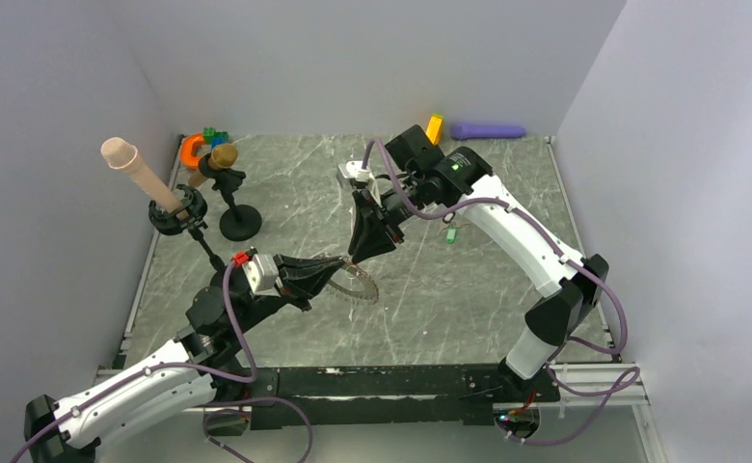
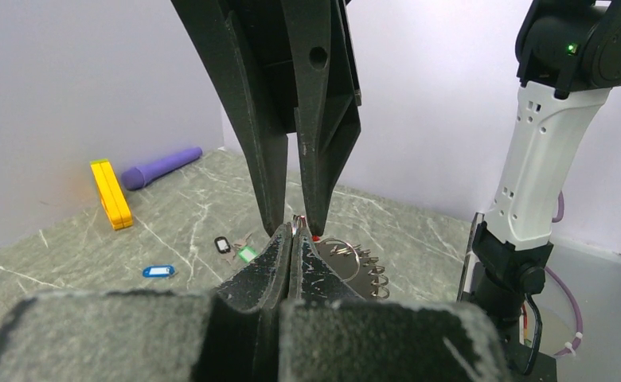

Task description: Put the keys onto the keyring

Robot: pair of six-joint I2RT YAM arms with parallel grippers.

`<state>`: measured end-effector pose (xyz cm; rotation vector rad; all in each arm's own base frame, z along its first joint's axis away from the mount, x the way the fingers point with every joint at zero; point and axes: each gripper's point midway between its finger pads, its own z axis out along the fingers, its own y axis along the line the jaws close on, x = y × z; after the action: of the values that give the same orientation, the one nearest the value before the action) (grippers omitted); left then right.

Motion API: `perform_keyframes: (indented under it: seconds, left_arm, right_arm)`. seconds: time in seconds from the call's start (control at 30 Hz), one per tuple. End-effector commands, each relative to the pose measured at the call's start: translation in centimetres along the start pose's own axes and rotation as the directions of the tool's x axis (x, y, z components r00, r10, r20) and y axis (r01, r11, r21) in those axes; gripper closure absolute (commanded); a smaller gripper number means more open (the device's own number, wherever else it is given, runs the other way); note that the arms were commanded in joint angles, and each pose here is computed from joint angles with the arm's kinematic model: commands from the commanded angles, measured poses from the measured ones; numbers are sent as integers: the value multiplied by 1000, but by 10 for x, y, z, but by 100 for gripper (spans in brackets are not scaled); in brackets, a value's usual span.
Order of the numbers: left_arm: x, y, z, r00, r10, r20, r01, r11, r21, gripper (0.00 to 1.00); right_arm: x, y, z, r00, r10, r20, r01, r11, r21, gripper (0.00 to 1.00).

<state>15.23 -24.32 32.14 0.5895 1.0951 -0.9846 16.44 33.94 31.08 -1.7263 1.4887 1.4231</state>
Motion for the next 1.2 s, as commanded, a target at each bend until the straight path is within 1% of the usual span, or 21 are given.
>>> perform_keyframes:
  seconds: [0.0, 0.07, 0.17, 0.2, 0.4, 0.43, 0.47, 0.7, 0.97, 1.17]
  left_arm:
    - [-26, -2, 3, 995, -7, 96, 6, 1000, 5, 100]
    - [-26, -2, 3, 995, -6, 96, 6, 1000, 5, 100]
    - [-27, -2, 3, 995, -7, 102, 7, 1000, 4, 100]
    - [-28, -2, 2, 994, -8, 110, 7, 1000, 3, 100]
    - [-40, -2, -2, 982, -23, 185, 24, 1000, -1, 100]
    - [-44, 0, -4, 972, -35, 231, 37, 999, -5, 100]
    - [-46, 0, -5, 967, -43, 249, 46, 999, -6, 100]
    - [-50, 3, -3, 937, -88, 339, 93, 996, 1, 100]
    - [-55, 2, -1, 898, -134, 419, 132, 991, 34, 100]
    - [-55, 0, -2, 883, -157, 442, 147, 987, 57, 100]
  right_arm:
    - [-23, 19, -9, 996, -72, 57, 74, 997, -30, 73]
    - [-24, 20, -8, 996, -72, 62, 74, 997, -38, 79]
    - [-24, 22, -9, 995, -75, 62, 77, 996, -43, 97]
    - [-23, 22, -9, 995, -75, 60, 78, 996, -44, 100]
    - [-10, 21, -8, 997, -73, 32, 74, 997, -34, 100]
    - [-8, 21, -7, 997, -78, 26, 79, 996, -32, 100]
    - [-7, 21, -7, 996, -82, 24, 82, 996, -29, 100]
    - [-4, 23, 0, 996, -83, 28, 85, 995, -51, 100]
    - [1, 22, 5, 997, -80, 15, 81, 995, -52, 100]
    - [-1, 21, 5, 997, -68, 21, 69, 997, -46, 100]
